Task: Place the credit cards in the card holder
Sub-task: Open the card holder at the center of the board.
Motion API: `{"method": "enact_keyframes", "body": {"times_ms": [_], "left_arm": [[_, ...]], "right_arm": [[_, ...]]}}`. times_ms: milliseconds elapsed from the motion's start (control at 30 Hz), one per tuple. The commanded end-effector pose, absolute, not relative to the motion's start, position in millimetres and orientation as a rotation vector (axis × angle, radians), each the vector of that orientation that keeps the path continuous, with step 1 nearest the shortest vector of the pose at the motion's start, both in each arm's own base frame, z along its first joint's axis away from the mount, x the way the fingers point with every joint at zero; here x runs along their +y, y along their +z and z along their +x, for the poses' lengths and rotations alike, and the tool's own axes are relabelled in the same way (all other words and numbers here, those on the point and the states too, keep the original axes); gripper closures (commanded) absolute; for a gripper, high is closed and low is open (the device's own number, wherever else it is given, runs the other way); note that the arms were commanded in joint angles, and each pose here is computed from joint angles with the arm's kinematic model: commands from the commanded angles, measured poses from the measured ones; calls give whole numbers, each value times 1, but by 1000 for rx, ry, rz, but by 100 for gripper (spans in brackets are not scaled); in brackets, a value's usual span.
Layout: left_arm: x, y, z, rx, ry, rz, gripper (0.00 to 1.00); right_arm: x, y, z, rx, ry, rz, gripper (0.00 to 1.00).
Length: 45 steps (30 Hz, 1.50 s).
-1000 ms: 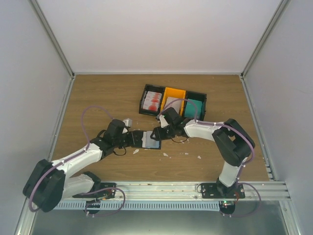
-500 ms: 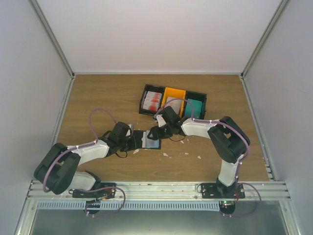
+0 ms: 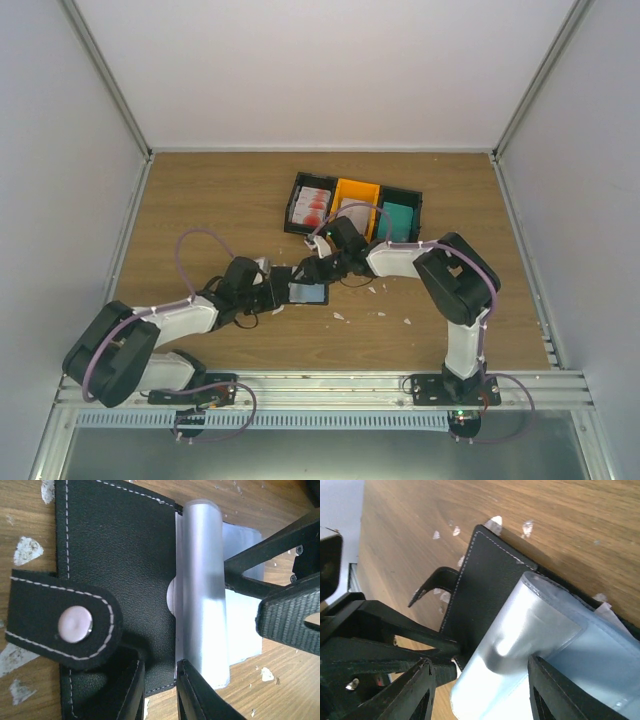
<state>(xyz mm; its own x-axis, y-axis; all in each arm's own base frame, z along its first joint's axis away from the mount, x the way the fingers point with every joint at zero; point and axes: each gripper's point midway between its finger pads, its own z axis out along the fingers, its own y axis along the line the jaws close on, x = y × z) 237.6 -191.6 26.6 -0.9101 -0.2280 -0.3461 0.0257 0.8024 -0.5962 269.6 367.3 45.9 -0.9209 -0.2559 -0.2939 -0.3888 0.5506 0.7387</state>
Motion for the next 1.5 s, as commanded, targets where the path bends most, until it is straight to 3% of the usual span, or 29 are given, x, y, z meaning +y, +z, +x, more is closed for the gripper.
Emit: {"method": "enact_keyframes", "body": {"times_ms": [0, 267, 900, 1200, 1333, 1467], "left_arm": [[-196, 44, 241, 2473, -939, -126, 78], [-178, 73, 241, 2338, -902, -177, 72], [-166, 77, 236, 2306, -877, -225, 72], [-186, 79, 231, 2294, -1009, -135, 72], [-193, 92, 231, 2245, -1061, -77, 73], [-189, 88, 232, 2246, -1048, -112, 75]], "right_arm": [[378, 54, 266, 2582, 1444, -561, 47], [389, 55, 268, 2536, 1522, -577, 45], [419, 62, 261, 2424, 1663, -738, 40], [419, 83, 264, 2329, 1717, -753, 39], [417, 75, 266, 2368, 1681, -738, 40], [416, 63, 266, 2424, 1689, -710, 49]]}}
